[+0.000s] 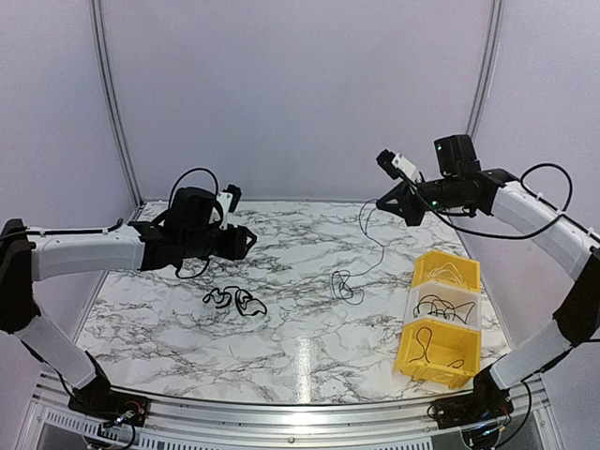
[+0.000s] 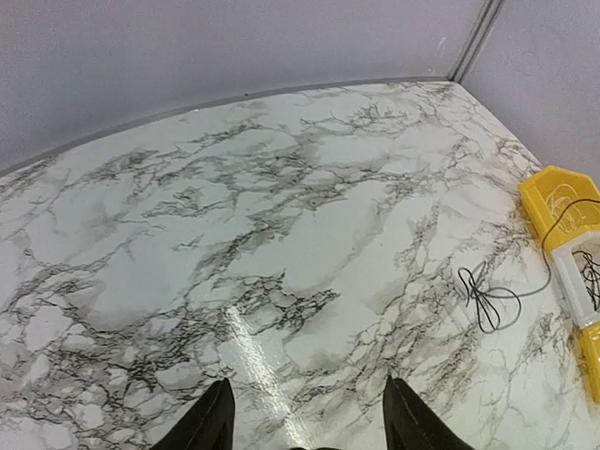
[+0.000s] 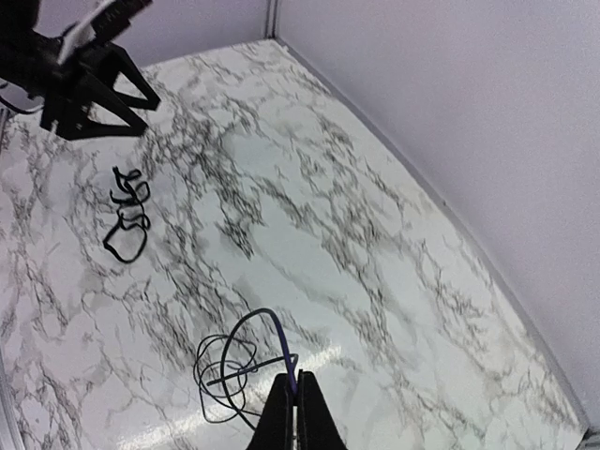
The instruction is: Untangle the cables
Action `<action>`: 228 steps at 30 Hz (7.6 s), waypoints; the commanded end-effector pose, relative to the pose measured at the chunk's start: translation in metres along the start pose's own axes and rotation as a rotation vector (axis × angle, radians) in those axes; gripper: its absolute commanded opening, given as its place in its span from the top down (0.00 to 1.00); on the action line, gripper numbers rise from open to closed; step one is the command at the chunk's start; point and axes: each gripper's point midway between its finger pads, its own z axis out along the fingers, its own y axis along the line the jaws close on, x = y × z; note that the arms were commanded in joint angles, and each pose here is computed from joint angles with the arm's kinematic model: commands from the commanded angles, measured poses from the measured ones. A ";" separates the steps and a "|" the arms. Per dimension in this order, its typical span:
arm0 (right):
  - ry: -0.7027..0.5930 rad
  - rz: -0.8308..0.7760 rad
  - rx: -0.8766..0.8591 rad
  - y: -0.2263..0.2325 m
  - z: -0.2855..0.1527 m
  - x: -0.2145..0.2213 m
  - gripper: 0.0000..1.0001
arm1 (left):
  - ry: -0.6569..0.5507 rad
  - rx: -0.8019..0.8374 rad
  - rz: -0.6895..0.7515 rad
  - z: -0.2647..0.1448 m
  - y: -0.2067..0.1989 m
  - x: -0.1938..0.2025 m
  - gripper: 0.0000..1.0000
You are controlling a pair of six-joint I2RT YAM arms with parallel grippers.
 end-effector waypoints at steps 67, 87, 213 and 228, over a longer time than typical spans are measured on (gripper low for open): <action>0.015 0.035 -0.079 0.043 -0.037 0.043 1.00 | 0.184 0.364 -0.042 0.169 -0.143 0.047 0.99; 0.213 0.257 0.321 -0.057 -0.078 0.147 1.00 | -0.115 -0.056 -0.212 0.041 0.028 -0.043 1.00; 0.255 0.429 0.563 -0.117 -0.114 0.161 1.00 | -0.231 -0.742 -0.293 -0.200 0.196 -0.044 1.00; 0.308 0.494 0.672 -0.145 -0.145 0.196 1.00 | -0.295 -0.914 -0.267 -0.271 0.227 -0.052 1.00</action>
